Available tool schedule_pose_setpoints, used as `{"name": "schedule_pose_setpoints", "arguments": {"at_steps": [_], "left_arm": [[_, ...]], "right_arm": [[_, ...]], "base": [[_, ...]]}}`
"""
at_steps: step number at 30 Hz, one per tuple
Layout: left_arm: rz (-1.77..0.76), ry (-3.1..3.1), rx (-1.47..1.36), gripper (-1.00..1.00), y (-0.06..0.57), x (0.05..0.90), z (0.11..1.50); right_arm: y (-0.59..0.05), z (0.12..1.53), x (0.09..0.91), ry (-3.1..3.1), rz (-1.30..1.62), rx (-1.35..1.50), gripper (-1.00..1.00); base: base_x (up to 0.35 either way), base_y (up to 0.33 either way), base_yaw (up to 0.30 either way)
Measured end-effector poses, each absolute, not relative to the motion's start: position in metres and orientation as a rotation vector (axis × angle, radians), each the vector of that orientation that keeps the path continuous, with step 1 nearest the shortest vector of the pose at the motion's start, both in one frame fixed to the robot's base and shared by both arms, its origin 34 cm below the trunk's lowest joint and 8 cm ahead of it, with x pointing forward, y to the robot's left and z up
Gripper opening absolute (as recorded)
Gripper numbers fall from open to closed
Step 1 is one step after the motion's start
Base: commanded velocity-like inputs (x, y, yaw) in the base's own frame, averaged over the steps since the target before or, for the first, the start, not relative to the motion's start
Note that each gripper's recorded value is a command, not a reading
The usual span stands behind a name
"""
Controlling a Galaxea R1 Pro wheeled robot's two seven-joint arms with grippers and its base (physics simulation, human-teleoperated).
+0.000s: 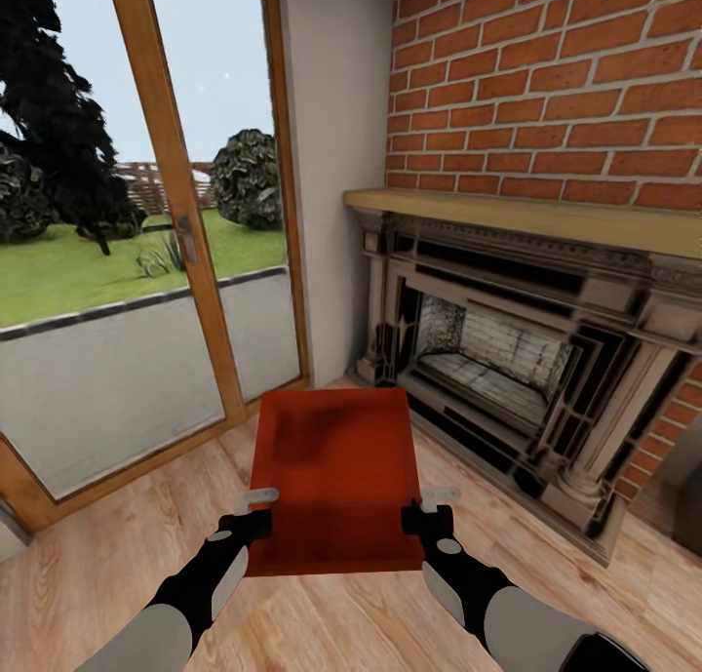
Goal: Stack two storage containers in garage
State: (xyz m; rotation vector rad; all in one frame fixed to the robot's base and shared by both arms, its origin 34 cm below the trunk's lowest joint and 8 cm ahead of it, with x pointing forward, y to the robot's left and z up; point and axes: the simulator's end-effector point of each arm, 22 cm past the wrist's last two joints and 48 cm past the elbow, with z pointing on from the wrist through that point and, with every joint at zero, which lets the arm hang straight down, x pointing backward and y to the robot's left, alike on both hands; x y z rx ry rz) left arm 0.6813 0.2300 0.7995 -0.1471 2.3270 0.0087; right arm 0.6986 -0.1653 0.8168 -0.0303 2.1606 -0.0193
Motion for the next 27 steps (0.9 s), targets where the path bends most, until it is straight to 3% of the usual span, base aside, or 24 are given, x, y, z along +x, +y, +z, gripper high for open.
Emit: {"name": "schedule_pose_setpoints", "arguments": {"at_steps": [27], "left_arm": [[0.005, 2.285, -0.145, -1.00, 0.231, 0.689, 0.824]], "right_arm": [[-0.165, 0.842, 0.705, 2.119, -0.020, -0.029, -1.00]], "base": [[0.000, 0.000, 0.000]]}}
